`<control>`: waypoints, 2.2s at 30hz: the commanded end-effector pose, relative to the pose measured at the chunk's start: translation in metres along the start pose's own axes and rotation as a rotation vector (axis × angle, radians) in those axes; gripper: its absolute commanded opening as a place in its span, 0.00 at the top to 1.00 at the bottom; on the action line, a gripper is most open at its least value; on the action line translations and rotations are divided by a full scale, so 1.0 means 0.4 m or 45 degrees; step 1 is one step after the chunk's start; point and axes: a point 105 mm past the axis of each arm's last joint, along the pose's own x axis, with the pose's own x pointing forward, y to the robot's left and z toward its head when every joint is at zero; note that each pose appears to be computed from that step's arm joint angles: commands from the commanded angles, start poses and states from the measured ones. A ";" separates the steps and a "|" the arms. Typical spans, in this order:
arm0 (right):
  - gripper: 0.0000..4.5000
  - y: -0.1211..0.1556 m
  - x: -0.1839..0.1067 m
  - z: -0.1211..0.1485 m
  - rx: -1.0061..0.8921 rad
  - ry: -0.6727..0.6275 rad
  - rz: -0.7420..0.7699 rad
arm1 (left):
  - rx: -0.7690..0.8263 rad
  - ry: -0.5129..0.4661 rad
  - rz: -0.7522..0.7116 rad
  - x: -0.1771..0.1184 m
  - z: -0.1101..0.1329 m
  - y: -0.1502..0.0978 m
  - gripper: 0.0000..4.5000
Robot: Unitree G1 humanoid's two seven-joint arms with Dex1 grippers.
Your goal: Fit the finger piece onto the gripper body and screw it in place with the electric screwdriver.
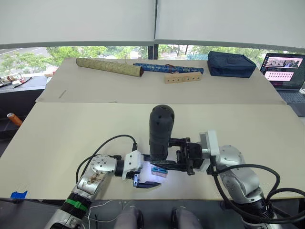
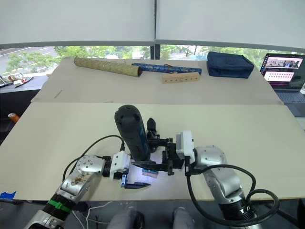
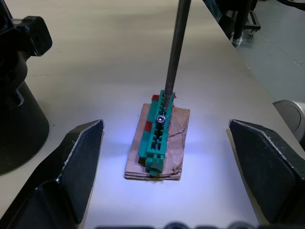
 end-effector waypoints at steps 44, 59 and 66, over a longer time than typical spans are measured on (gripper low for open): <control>0.57 -0.001 0.004 0.014 -0.047 -0.028 0.000 | -0.152 0.122 -0.035 0.003 -0.069 -0.045 0.01; 0.57 0.001 -0.004 0.017 -0.053 0.001 0.014 | -0.156 0.123 -0.031 0.003 -0.074 -0.044 0.01; 0.57 0.006 -0.001 0.019 -0.047 0.001 0.036 | -0.158 0.123 -0.031 0.003 -0.075 -0.044 0.01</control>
